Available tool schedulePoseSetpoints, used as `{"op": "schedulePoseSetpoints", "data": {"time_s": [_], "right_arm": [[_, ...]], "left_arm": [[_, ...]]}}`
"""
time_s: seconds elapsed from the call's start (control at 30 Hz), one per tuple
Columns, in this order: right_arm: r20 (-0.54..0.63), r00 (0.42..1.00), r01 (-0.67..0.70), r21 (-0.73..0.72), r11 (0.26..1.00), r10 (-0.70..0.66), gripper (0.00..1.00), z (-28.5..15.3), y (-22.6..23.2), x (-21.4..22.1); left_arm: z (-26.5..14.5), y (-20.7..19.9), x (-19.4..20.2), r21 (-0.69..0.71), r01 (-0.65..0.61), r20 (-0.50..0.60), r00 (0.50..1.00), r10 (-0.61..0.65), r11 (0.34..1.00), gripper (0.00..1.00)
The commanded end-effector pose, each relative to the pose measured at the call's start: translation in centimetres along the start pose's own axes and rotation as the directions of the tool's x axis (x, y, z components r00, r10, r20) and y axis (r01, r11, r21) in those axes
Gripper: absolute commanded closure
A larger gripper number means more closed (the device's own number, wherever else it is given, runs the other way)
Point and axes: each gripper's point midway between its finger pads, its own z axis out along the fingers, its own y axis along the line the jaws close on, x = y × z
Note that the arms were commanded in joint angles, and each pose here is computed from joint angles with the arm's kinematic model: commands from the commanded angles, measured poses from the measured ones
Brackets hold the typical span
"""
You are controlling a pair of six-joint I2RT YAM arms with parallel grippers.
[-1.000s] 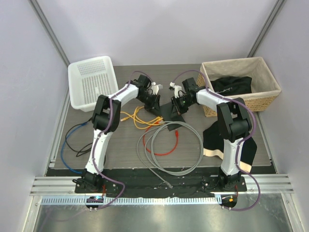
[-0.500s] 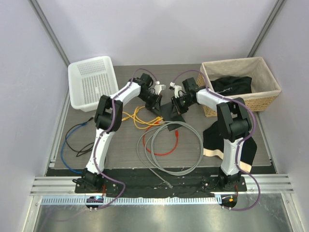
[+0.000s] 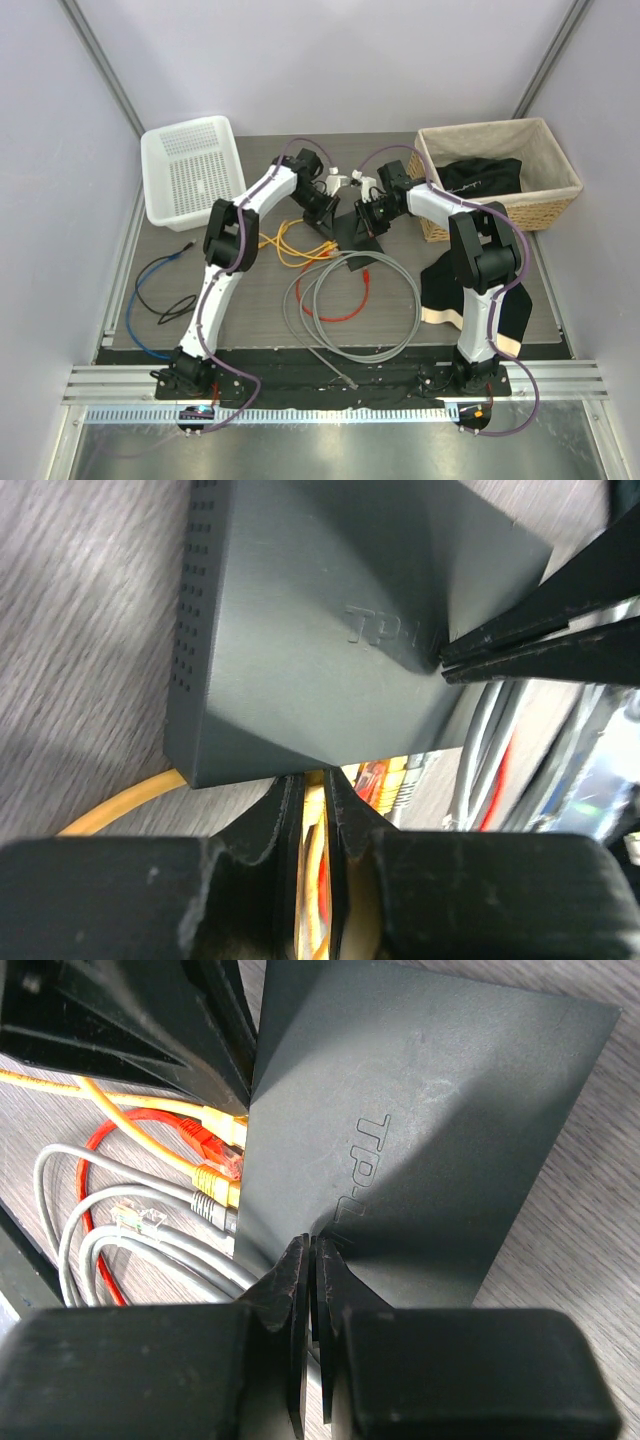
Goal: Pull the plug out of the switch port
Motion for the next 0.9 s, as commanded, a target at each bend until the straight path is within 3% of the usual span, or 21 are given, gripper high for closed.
{"op": "schedulePoseSetpoints", "data": {"time_s": [0.0,0.1,0.2,0.3,0.4,0.6,0.63,0.67,0.7,0.77,0.8,0.87], "right_arm": [[-0.159,0.987,-0.01,0.098,0.995,0.026,0.91,3.2,-2.6,5.3],[-0.159,0.987,-0.002,0.098,0.995,0.017,0.91,3.0,-2.5,5.3],[-0.162,0.987,-0.001,0.099,0.995,0.017,0.91,3.0,-2.5,5.5],[-0.169,0.985,-0.005,0.098,0.995,0.022,0.91,3.1,-2.6,5.7],[-0.175,0.984,-0.011,0.092,0.996,0.027,0.91,3.4,-2.7,5.8],[-0.169,0.985,-0.013,0.093,0.996,0.029,0.91,3.7,-2.7,5.1],[-0.165,0.986,-0.009,0.093,0.996,0.024,0.91,3.6,-2.7,4.9],[-0.164,0.986,-0.006,0.096,0.995,0.022,0.91,3.5,-2.7,4.8],[-0.164,0.986,-0.002,0.099,0.995,0.019,0.91,3.4,-2.7,4.9],[-0.165,0.986,0.005,0.099,0.995,0.011,0.91,3.2,-2.6,5.0],[-0.167,0.986,0.008,0.1,0.995,0.009,0.91,3.1,-2.6,5.2],[-0.166,0.986,0.012,0.101,0.995,0.005,0.91,2.9,-2.5,5.4]], "left_arm": [[0.7,2.5,3.4,-0.08,-0.117,-0.151,0.983,0.104,0.99,1.0],[-0.1,2.4,7.3,-0.059,-0.078,-0.24,0.969,0.062,0.995,1.0],[-2.1,2.4,10.3,-0.066,-0.073,-0.254,0.966,0.054,0.995,1.0],[-4.9,2.9,10.5,-0.108,-0.121,-0.228,0.969,0.094,0.987,1.0],[-6.5,3.7,9.4,-0.134,-0.133,-0.204,0.973,0.104,0.982,1.0],[-7.5,3.2,1.0,-0.187,-0.145,0.013,0.989,0.15,0.972,1.0],[-7.8,3.2,0.1,-0.199,-0.143,0.035,0.988,0.153,0.97,0.92],[-8.6,3.1,-1.6,-0.221,-0.159,0.075,0.981,0.179,0.962,0.78],[-9.0,2.7,-2.3,-0.231,-0.166,0.094,0.977,0.192,0.959,0.57],[-9.9,2.0,-3.1,-0.231,-0.196,0.12,0.966,0.228,0.953,0.47],[-11.1,1.0,-3.4,-0.235,-0.226,0.139,0.955,0.262,0.945,0.36],[-12.6,-0.2,-3.6,-0.254,-0.234,0.156,0.948,0.278,0.939,0.34]]}}
